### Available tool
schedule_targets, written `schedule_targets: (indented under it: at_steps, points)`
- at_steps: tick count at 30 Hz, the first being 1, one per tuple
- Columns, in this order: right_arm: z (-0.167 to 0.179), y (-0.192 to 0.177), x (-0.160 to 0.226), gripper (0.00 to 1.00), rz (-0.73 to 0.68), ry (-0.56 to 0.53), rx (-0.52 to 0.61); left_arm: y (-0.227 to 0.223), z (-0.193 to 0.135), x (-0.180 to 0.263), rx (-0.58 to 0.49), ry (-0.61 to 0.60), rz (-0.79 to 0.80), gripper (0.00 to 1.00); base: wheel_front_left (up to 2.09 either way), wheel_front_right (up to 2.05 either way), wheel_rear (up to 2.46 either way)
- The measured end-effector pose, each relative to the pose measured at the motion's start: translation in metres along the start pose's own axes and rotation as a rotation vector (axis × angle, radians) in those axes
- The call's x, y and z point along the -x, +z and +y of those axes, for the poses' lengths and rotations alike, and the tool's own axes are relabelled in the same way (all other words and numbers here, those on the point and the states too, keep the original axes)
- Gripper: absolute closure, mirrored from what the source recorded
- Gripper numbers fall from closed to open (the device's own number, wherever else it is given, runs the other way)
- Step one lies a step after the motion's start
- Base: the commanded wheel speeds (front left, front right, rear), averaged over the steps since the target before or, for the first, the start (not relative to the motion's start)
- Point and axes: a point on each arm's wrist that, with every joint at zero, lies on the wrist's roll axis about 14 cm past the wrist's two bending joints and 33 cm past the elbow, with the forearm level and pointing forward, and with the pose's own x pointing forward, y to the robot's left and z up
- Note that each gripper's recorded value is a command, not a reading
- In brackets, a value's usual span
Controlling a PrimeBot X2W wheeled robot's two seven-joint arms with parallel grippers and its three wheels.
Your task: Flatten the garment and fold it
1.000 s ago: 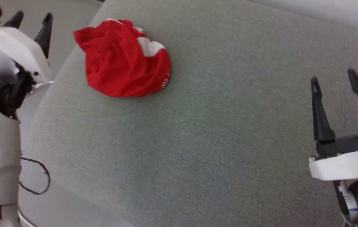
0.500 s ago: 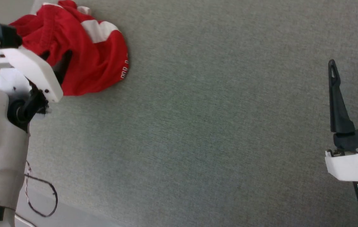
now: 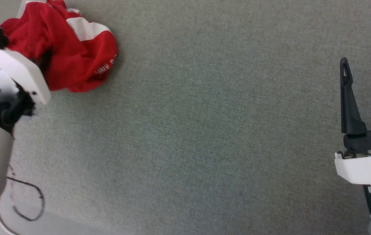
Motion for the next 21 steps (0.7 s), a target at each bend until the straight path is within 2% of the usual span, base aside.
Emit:
schedule_targets:
  at_steps: [4, 10, 16, 21]
  points:
    - [-0.001, 0.013, 0.004, 0.0, -0.037, -0.014, -0.013, 0.037, 0.01, 0.015, 0.003, 0.004, -0.102, 1.0, 0.0, 0.0, 0.0]
    - [-0.006, 0.028, 0.018, 0.0, -0.079, -0.048, -0.034, 0.113, 0.0, 0.052, -0.012, -0.048, -0.32, 1.0, 0.0, 0.0, 0.0]
    - [-0.014, 0.047, 0.04, 0.0, -0.127, -0.083, -0.062, 0.184, -0.026, 0.11, -0.052, -0.137, -0.53, 1.0, 0.0, 0.0, 0.0]
    - [-0.024, 0.063, 0.068, 0.0, -0.159, -0.127, -0.087, 0.222, -0.062, 0.164, -0.075, -0.24, -0.643, 1.0, 0.0, 0.0, 0.0]
